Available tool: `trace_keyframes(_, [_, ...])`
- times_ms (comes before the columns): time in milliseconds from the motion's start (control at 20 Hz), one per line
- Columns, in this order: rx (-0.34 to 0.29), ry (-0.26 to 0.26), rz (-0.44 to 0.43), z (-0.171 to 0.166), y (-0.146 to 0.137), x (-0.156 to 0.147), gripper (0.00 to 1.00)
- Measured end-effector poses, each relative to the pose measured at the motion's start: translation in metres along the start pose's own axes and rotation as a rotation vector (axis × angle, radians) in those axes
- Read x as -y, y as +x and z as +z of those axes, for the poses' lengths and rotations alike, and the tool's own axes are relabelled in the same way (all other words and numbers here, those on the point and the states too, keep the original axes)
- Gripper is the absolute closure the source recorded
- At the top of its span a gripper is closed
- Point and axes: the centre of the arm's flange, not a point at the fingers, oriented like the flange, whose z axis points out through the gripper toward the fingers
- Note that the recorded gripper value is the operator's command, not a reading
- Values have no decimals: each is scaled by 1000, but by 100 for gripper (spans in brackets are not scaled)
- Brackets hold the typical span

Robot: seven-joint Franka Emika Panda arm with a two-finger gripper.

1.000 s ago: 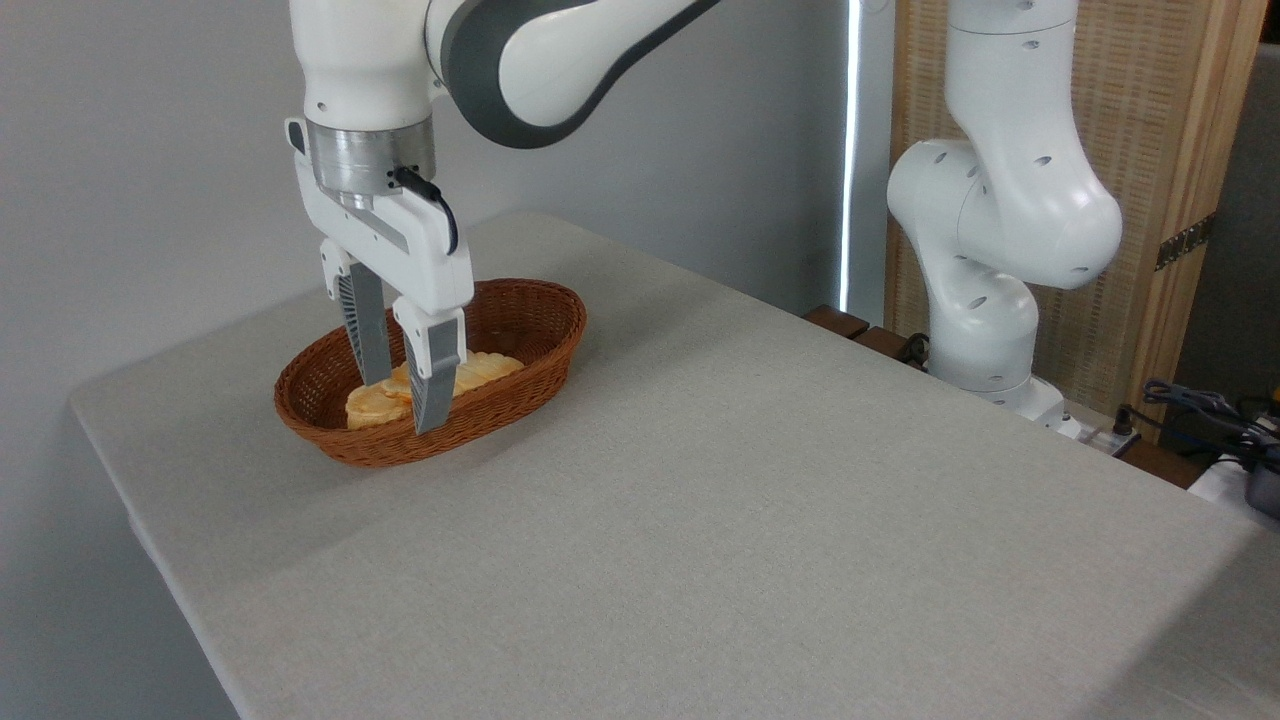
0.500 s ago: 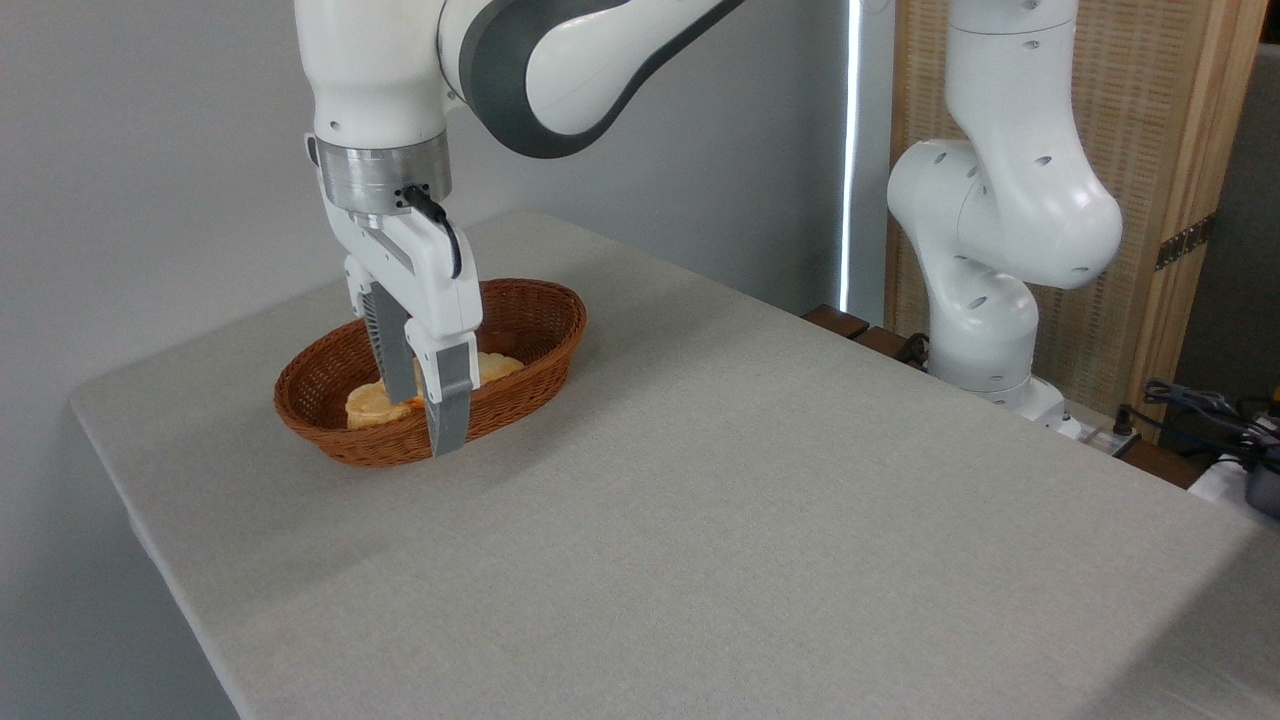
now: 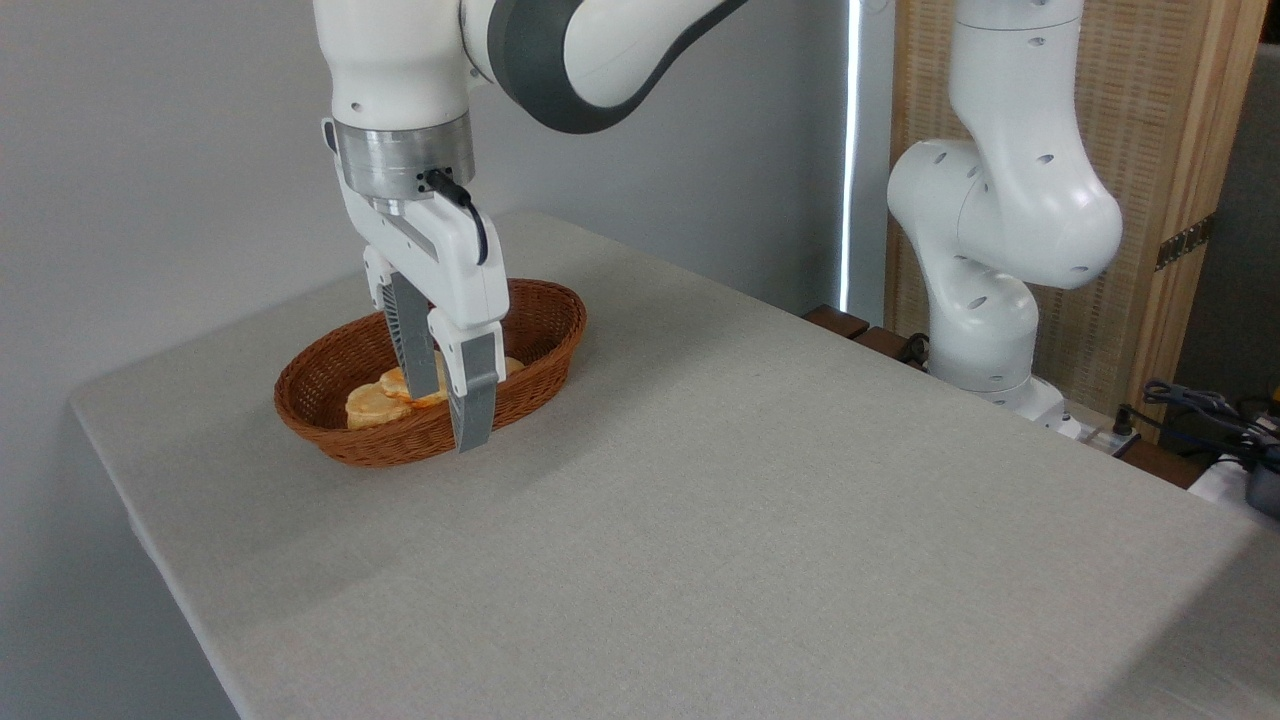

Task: Put bread into the basket

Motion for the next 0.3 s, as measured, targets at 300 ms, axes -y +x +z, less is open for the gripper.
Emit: trace_keyframes(300, [11, -4, -8, -3, -6, 2, 0])
